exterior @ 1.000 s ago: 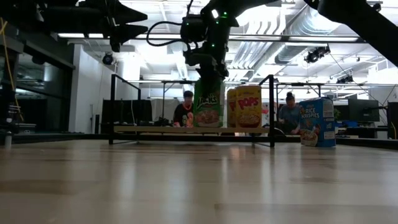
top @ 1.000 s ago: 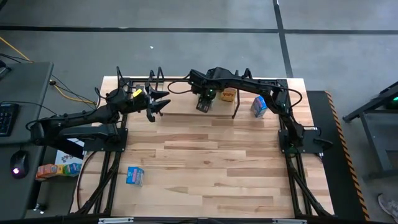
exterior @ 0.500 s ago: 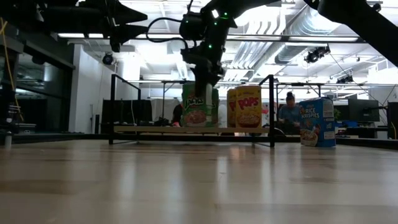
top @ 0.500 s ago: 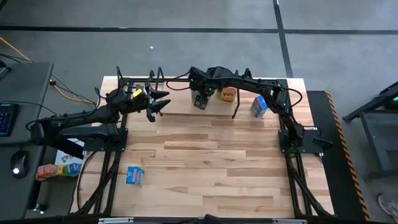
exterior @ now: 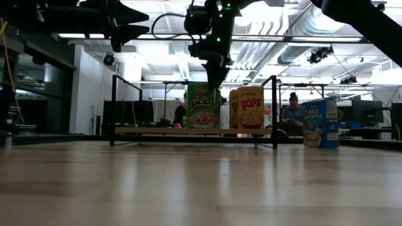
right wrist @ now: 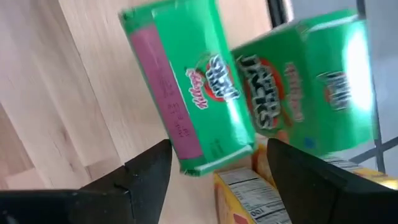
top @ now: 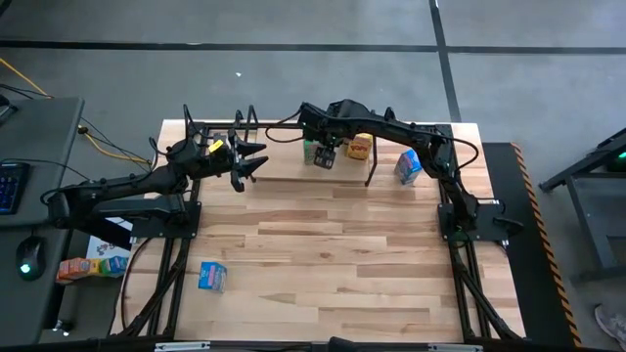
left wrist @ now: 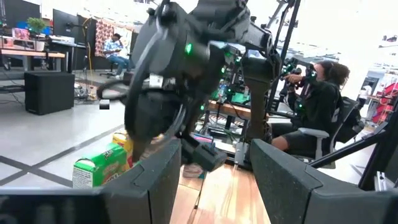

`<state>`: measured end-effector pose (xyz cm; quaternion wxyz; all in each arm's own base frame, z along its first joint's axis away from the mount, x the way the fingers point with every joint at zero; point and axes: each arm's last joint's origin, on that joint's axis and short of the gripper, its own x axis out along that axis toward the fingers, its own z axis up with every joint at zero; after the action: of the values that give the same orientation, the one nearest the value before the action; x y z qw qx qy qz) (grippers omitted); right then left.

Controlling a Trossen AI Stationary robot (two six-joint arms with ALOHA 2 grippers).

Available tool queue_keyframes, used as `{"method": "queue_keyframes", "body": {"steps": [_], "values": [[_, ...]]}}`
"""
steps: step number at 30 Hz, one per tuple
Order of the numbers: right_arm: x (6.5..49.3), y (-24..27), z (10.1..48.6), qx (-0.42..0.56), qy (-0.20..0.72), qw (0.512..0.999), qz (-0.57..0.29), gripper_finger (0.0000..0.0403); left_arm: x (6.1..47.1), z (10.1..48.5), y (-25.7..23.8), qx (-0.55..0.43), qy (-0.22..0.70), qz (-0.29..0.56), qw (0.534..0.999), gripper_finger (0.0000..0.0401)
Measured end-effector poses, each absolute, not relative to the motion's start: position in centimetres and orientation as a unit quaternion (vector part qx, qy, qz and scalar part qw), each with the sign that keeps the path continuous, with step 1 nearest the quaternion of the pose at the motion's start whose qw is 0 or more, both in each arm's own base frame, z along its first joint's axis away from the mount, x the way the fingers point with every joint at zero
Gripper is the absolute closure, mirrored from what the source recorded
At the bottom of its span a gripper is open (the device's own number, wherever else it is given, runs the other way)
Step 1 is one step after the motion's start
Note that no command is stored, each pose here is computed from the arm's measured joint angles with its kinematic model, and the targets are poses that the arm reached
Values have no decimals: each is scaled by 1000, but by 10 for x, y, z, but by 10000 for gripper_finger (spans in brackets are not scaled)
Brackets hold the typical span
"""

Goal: Stack cereal on shelf
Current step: Put the green cereal box on the shelf aligned with the other green cereal box

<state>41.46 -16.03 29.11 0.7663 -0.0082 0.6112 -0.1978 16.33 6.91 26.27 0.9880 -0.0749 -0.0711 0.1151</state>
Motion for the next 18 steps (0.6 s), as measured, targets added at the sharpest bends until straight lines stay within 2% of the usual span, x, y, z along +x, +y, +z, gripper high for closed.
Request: {"method": "queue_keyframes", "body": {"steps": [8,12,15,18], "values": [[404,-156,312,-4,629,754,-187,146,163,262,69,-76,-65,116,988,215],[406,-153,320,8,609,779,-149,154,164,261,69,-77,-62,116,988,215],[418,-149,327,1,552,826,-111,186,163,262,69,-75,-69,115,988,215],[436,-146,334,-16,466,880,-88,245,163,264,69,-71,-78,114,988,215]]}}
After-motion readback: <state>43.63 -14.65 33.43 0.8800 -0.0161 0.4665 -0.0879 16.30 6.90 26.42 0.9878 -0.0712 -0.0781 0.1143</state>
